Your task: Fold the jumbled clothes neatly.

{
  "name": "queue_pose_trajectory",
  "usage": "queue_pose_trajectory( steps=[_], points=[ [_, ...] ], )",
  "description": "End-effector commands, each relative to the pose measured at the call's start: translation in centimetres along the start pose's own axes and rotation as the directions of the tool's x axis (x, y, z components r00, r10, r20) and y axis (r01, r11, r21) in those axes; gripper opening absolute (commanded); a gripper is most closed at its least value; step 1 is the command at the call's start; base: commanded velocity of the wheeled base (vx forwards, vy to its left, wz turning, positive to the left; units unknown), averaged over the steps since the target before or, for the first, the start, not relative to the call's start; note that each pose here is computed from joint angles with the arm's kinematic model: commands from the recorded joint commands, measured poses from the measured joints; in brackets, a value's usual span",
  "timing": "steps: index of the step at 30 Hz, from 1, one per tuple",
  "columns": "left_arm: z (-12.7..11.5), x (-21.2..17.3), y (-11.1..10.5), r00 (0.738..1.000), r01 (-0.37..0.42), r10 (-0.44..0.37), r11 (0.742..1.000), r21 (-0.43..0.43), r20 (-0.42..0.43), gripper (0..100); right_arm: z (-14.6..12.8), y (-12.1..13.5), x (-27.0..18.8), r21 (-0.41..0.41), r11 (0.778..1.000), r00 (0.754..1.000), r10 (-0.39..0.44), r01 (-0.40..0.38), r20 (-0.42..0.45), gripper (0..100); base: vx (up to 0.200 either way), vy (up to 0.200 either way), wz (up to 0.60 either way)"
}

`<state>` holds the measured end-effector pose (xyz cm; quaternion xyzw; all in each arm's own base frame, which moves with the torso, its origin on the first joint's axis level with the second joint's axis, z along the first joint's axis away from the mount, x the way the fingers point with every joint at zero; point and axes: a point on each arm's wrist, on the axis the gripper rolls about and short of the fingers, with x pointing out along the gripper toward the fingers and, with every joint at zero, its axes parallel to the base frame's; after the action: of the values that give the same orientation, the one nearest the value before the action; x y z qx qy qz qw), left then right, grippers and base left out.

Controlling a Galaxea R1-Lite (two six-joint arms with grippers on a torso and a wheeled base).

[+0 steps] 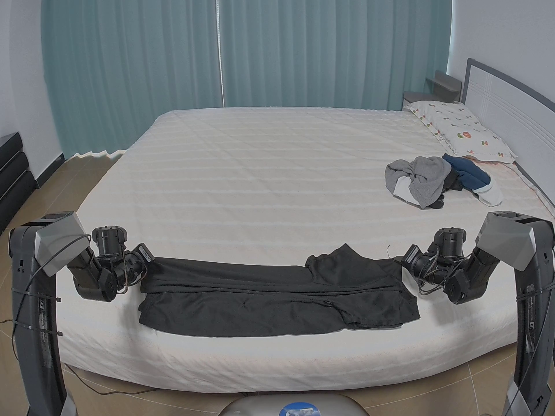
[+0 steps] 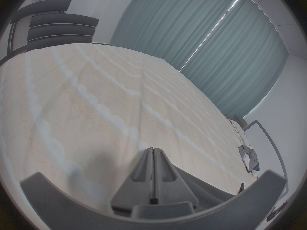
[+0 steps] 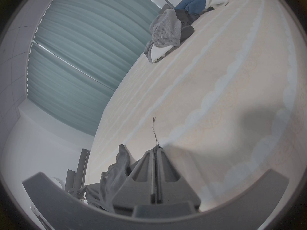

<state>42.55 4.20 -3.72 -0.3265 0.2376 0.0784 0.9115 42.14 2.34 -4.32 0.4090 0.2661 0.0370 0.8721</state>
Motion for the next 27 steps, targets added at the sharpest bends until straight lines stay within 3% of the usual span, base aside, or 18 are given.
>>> queue_pose_trajectory(
  steps=[1, 14, 27],
  points=[
    [-0.3, 0.1, 0.2, 1.0, -0.005, 0.005, 1.0, 0.004, -0.006, 0, 0.5, 0.0, 0.0, 0.005, 1.0, 1.0, -0.003, 0.003, 0.02, 0, 0.0, 0.0, 0.0],
    [-0.1, 0.1, 0.2, 1.0, -0.004, 0.004, 1.0, 0.005, -0.002, 0, 1.6, -0.6, 0.0, 0.015, 1.0, 0.998, -0.008, 0.008, 0.055, 0, 0.0, 0.0, 0.0],
    [-0.7, -0.4, 0.5, 0.999, -0.014, 0.015, 1.0, 0.019, -0.03, 0, 1.0, -0.7, 0.0, 0.014, 1.0, 0.999, -0.015, 0.015, 0.039, 0, 0.0, 0.0, 0.0]
  ],
)
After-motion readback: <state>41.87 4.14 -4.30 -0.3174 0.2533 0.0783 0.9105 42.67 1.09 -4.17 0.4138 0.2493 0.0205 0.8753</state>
